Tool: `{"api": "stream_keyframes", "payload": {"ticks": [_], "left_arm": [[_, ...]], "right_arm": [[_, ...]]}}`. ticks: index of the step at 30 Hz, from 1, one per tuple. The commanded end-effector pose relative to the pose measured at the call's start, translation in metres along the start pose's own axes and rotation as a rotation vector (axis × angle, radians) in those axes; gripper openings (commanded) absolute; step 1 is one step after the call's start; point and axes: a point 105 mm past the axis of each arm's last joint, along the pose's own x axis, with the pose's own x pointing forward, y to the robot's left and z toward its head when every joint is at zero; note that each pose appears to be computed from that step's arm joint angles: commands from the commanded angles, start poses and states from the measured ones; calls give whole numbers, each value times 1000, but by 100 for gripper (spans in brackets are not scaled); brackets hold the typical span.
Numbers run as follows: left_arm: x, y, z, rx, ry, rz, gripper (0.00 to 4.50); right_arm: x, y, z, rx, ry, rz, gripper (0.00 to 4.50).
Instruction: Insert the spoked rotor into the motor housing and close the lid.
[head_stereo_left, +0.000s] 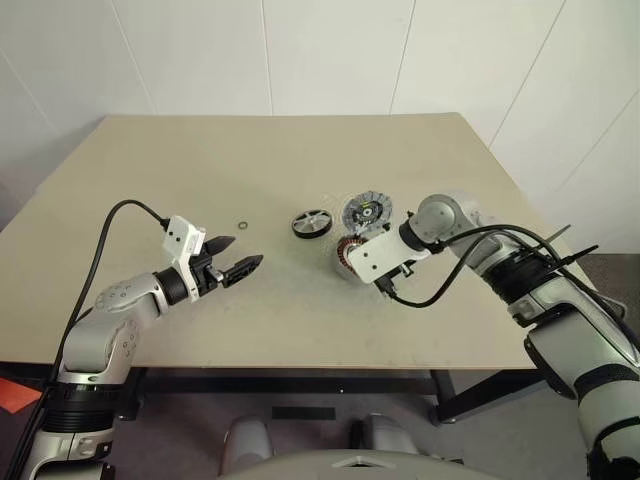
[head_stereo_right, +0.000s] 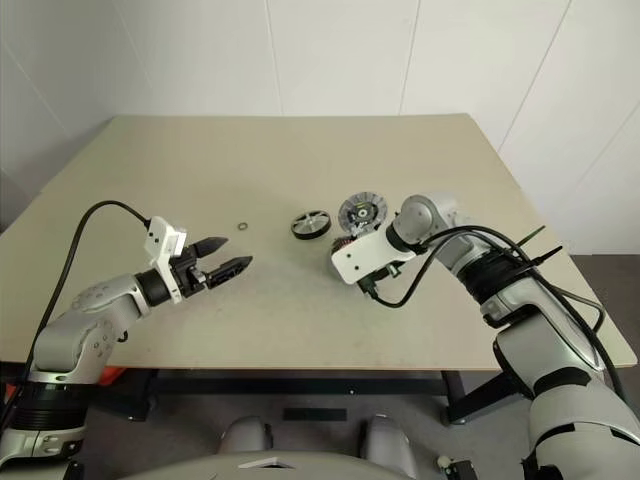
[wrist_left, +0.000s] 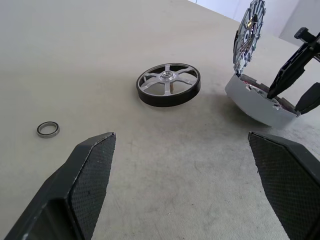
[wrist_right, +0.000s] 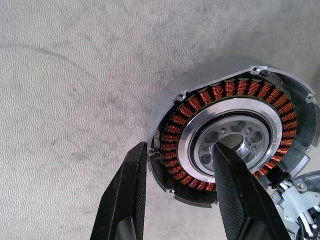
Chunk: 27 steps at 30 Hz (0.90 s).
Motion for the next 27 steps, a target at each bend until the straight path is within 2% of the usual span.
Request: {"api": "stream_keyframes", "payload": {"ticks": [1, 8, 9, 15, 21, 27], "left_arm": [[1, -1, 11, 33, -29, -11, 450], [0, 1, 12, 37, -28, -3, 450], [0, 1, 13, 38, -29, -2, 450], [-2, 4, 12, 40, -30, 8, 450], [-2, 5, 11, 39, -30, 12, 450], [-4, 7, 10, 40, -33, 15, 450]], "right_arm": [[-11, 1, -9, 11, 23, -23, 185], [-3, 5, 1, 13, -13, -6, 185], [-1, 6, 2, 13, -17, -1, 253], [2, 4, 8, 33, -43, -7, 446], [-10, -5, 18, 37, -85, -43, 449], [-40, -23, 48, 94, -232, -149, 449]]}}
